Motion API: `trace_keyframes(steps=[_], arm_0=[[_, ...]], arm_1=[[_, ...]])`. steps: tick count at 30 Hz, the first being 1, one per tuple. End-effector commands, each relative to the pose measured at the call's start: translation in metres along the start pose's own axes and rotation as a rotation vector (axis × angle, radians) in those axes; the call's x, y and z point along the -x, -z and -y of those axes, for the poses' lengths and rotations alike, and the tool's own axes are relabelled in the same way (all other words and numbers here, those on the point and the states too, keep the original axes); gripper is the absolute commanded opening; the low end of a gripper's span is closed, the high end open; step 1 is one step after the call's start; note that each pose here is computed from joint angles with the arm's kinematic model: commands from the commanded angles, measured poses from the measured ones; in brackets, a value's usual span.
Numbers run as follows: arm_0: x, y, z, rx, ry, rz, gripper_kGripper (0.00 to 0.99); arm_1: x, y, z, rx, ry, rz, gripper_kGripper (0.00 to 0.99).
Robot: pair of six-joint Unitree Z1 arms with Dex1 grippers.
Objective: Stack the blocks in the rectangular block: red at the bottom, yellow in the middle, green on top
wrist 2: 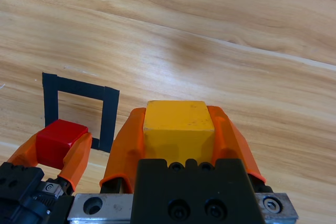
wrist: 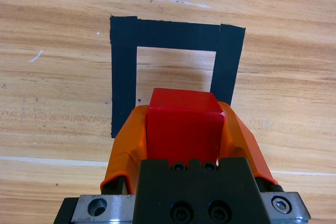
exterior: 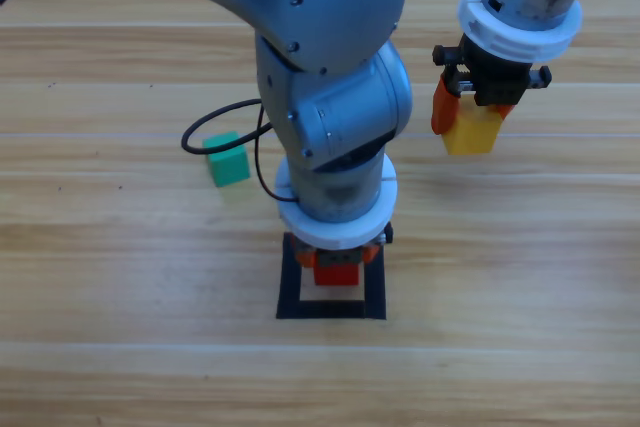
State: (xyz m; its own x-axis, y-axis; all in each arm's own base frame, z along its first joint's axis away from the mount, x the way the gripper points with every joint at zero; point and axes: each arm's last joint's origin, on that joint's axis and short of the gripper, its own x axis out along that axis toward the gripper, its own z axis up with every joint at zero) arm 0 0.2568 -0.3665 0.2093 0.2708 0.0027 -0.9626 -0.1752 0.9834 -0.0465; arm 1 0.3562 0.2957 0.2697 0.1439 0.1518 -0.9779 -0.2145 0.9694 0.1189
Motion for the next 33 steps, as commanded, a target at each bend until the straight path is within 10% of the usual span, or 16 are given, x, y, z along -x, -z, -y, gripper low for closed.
trace_keyframes(steps=[1, 33], arm_0=[[-0.024, 0.014, 0.002, -0.033, -0.063, -0.014, 0.000], [-0.044, 0.016, 0.006, -0.039, -0.066, 0.001, 0.000]], arm_1=[[-0.004, -0.008, 0.015, -0.027, 0.008, -0.018, 0.000], [-0.007, -0.011, 0.017, -0.030, 0.008, -0.016, 0.000]])
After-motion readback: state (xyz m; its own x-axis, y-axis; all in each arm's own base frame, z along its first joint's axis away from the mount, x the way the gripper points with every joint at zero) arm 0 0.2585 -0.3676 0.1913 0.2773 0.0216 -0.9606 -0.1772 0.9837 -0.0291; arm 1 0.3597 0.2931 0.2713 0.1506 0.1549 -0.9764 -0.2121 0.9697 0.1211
